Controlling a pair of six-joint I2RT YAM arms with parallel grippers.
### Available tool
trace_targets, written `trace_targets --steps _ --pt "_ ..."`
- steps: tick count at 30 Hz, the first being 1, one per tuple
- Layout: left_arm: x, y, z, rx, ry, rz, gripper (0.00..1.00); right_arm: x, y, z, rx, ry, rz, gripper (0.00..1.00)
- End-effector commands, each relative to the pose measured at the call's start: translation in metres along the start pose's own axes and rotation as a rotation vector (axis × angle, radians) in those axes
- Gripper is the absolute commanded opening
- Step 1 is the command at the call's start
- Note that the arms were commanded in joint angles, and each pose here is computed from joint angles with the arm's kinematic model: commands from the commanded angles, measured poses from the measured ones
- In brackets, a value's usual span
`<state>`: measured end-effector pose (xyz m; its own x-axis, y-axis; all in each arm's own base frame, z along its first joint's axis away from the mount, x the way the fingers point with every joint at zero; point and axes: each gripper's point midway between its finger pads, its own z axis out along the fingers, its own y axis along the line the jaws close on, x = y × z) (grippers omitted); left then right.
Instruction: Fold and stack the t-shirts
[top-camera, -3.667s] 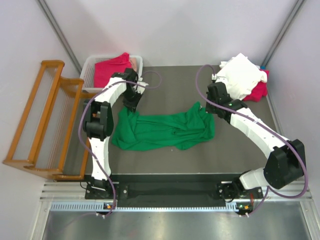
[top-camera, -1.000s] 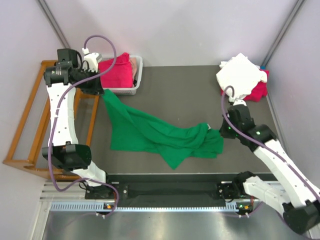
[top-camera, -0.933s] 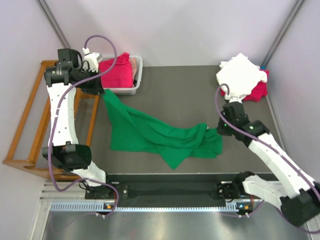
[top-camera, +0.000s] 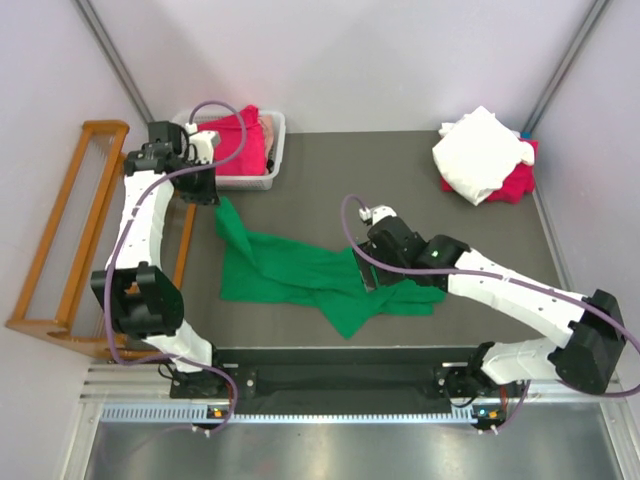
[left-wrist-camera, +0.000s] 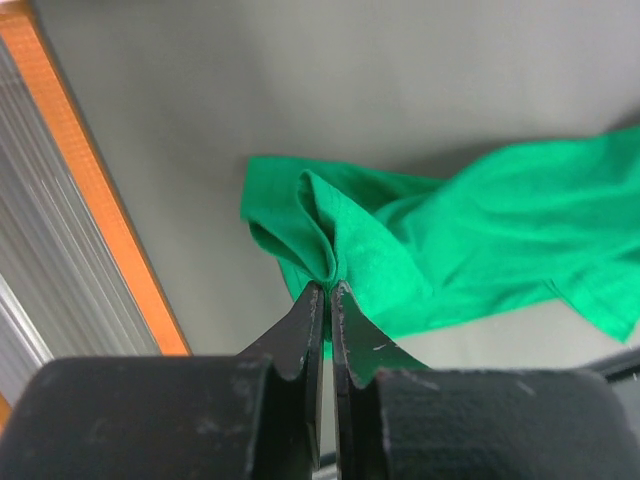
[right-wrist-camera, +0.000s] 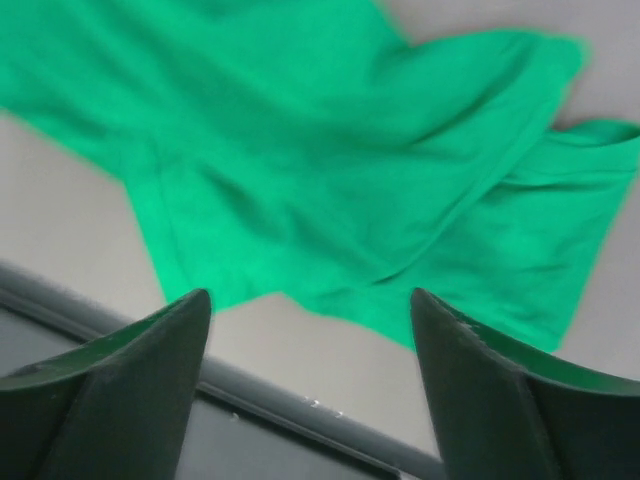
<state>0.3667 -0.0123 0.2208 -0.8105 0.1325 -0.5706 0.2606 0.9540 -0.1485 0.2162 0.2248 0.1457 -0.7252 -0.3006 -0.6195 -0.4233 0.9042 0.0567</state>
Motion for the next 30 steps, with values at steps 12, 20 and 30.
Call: trace_targets --steps 12,20,30 --pt "-0.016 0.010 0.035 -0.030 -0.034 -0.022 0.00 0.079 0.062 -0.018 -0.169 0.225 -0.192 0.70" --pt "-0.016 0.004 0.034 -0.022 -0.044 -0.019 0.00 0.106 0.088 0.009 -0.215 0.327 -0.257 0.64" --pt "-0.019 -0.003 0.034 -0.013 -0.055 -0.008 0.00 0.084 0.115 0.029 -0.215 0.274 -0.326 0.64"
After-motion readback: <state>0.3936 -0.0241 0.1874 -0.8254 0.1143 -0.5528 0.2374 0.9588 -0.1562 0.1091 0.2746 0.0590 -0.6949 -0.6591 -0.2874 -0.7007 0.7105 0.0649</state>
